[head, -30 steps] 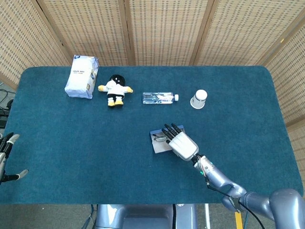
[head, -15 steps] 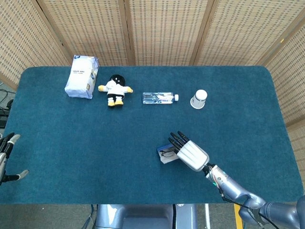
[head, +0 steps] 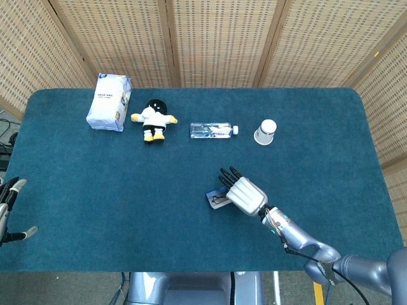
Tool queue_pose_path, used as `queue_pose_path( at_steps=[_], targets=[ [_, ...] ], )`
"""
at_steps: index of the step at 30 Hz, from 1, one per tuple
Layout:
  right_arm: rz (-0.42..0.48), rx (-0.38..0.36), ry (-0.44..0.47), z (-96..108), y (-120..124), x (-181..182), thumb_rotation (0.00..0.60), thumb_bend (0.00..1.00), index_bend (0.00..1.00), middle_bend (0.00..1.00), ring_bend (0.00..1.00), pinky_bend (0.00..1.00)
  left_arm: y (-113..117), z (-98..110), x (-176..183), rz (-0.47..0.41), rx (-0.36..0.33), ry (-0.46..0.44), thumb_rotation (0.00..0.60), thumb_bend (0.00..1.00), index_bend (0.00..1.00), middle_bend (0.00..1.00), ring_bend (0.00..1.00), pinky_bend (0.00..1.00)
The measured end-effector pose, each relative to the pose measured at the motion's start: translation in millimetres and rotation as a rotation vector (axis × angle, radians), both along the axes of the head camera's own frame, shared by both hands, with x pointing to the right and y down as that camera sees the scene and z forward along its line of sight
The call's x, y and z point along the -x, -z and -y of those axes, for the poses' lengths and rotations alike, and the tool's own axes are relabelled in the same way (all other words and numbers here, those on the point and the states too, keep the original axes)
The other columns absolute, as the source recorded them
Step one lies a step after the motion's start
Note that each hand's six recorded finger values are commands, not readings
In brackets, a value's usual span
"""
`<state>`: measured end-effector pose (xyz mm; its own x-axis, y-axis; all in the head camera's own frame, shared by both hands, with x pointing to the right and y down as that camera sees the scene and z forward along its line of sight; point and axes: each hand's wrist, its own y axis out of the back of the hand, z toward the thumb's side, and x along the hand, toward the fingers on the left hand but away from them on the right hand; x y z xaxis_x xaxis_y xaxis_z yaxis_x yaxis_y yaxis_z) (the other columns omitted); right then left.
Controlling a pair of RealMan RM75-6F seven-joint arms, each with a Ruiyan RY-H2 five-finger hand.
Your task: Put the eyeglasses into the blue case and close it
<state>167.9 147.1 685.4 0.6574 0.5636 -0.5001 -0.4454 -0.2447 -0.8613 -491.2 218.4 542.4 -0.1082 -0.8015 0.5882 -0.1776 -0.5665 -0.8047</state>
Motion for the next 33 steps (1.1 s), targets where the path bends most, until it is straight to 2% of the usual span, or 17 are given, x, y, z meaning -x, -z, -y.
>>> queue_pose_path(
  at_steps=[6,8,10,15,27,33],
  targets=[
    [-0.02,-0.019,0.013,3,-2,6,0.6,0.5,0.61,0.16,0.0,0.13,0,0,0,0.0,-0.001,-0.002,0.6,0.14,0.0,0.0,0.0,0.0],
    [-0.021,-0.023,0.01,4,-2,7,0.6,0.45,0.53,0.15,0.0,0.13,0,0,0,-0.001,0.0,-0.002,0.6,0.14,0.0,0.0,0.0,0.0],
    [-0.017,-0.021,0.002,4,-3,8,0.6,0.41,0.4,0.13,0.0,0.13,0,0,0,-0.002,0.0,-0.002,0.6,0.14,0.0,0.0,0.0,0.0],
    [0.007,-0.022,-0.02,7,-2,12,0.6,0.39,0.26,0.09,0.0,0.13,0,0,0,-0.002,-0.001,-0.001,0.6,0.14,0.0,0.0,0.0,0.0],
    [0.049,-0.043,-0.076,20,-10,23,0.6,0.31,0.23,0.07,0.0,0.13,0,-1,-1,-0.003,-0.001,-0.004,0.6,0.14,0.0,0.0,0.0,0.0],
    [0.068,-0.052,-0.097,26,-13,33,0.6,0.31,0.23,0.06,0.0,0.13,1,-1,-1,-0.006,-0.002,-0.003,0.6,0.14,0.0,0.0,0.0,0.0]
  ],
)
